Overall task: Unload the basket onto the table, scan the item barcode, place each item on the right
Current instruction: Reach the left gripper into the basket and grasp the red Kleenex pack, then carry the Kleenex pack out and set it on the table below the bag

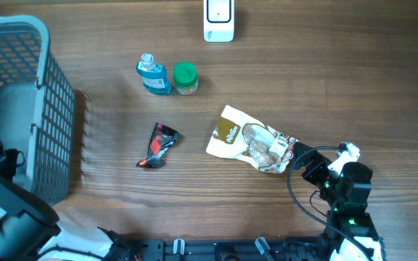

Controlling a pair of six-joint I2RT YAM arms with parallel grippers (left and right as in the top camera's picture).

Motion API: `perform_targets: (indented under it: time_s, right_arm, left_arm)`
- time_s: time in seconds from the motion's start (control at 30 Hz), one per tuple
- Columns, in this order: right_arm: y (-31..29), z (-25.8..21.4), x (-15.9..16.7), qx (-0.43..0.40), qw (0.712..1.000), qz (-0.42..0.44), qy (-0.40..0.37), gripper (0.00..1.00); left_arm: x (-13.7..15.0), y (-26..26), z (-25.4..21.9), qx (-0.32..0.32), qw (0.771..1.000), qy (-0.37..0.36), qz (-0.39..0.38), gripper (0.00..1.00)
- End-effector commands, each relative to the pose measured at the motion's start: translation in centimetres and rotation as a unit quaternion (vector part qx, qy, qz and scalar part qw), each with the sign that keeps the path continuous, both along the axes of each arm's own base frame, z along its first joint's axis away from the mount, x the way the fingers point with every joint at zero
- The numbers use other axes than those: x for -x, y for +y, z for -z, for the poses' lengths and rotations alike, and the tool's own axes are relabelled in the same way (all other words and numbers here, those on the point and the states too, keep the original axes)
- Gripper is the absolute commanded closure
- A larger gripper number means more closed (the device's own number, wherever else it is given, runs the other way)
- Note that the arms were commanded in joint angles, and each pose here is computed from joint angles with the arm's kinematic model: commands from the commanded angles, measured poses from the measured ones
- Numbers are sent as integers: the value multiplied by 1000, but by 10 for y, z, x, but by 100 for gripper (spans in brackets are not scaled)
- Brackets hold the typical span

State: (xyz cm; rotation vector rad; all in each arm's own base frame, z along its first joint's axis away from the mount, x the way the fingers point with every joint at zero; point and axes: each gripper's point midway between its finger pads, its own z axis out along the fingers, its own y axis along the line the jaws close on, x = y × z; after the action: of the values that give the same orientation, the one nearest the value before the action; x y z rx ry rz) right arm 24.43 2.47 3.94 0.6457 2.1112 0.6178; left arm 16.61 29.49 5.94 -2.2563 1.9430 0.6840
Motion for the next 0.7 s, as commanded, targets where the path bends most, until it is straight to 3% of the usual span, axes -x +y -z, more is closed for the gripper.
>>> perform_targets:
  time_s: [0.0,0.1,0.17,0.2,0.33,0.6,0.67]
  right_arm:
    - [0,1,0,8,1000,-6,-1,0]
    - [0,1,0,8,1000,-6,-1,0]
    - [-1,1,0,11,1000,-3,-1,0]
    - [-2,1,0,12,1000,-2,0,0]
    - [-2,1,0,12,1000,-2,0,0]
    - [-1,1,0,12,1000,-2,0,0]
    - [-1,1,0,11,1000,-2,0,0]
  left_arm:
    - [9,0,14,7,1000,26,-12,5]
    - [11,1,16,7,999,33,-12,19]
    - [11,1,16,6,999,34,-12,58]
    - [11,1,16,6,999,34,-12,70]
    - [11,1,16,6,999,34,-12,94]
    - [9,2,13,4,999,30,-11,96]
    - [-11,8,3,16,999,10,39,96]
